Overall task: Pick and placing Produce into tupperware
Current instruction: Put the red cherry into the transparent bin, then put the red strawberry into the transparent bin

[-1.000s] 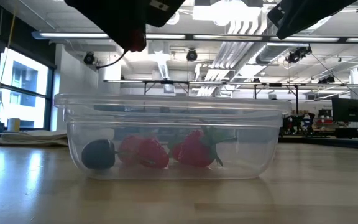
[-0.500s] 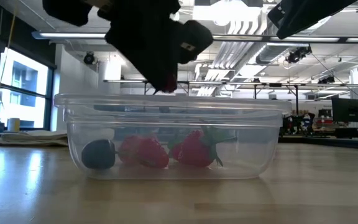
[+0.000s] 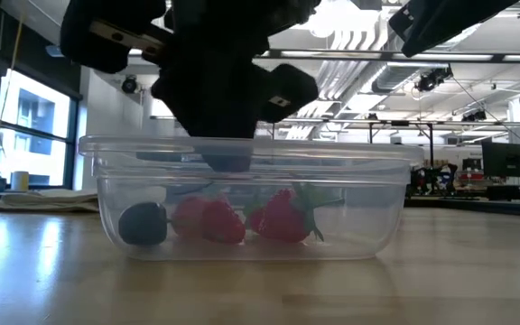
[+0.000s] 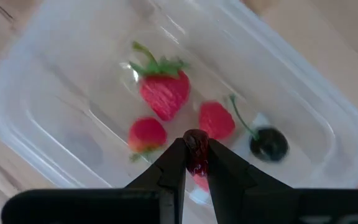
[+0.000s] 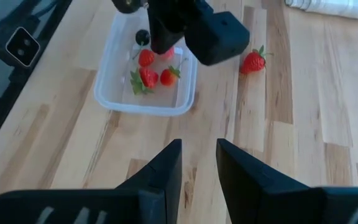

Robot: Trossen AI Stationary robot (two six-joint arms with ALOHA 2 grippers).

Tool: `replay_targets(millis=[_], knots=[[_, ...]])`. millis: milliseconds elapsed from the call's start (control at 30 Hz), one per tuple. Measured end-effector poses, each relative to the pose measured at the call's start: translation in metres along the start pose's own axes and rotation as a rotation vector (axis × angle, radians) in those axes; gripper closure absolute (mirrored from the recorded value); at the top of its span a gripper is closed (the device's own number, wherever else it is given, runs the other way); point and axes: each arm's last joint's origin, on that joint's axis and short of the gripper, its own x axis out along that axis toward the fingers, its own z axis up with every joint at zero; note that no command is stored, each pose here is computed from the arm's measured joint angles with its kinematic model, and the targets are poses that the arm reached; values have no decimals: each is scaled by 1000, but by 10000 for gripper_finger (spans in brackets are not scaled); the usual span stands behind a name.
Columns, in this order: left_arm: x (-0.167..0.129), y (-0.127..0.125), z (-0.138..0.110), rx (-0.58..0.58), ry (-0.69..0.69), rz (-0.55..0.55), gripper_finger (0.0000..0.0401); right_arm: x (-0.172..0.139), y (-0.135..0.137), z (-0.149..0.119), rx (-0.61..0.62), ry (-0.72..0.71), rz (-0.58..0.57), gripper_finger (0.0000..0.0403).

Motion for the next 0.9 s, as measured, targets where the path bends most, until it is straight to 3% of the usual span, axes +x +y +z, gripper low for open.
replay_targets(millis=[367,667,900], knots=[[15,-1,-8,-12,86,-30,354,0,0,0,0,0,0,313],[13,-1,-7,-10,79,-24,353,0,0,0,0,-1,0,313],[14,0,-7,-23,83,-13,304,0,0,0,0,-1,0,313]])
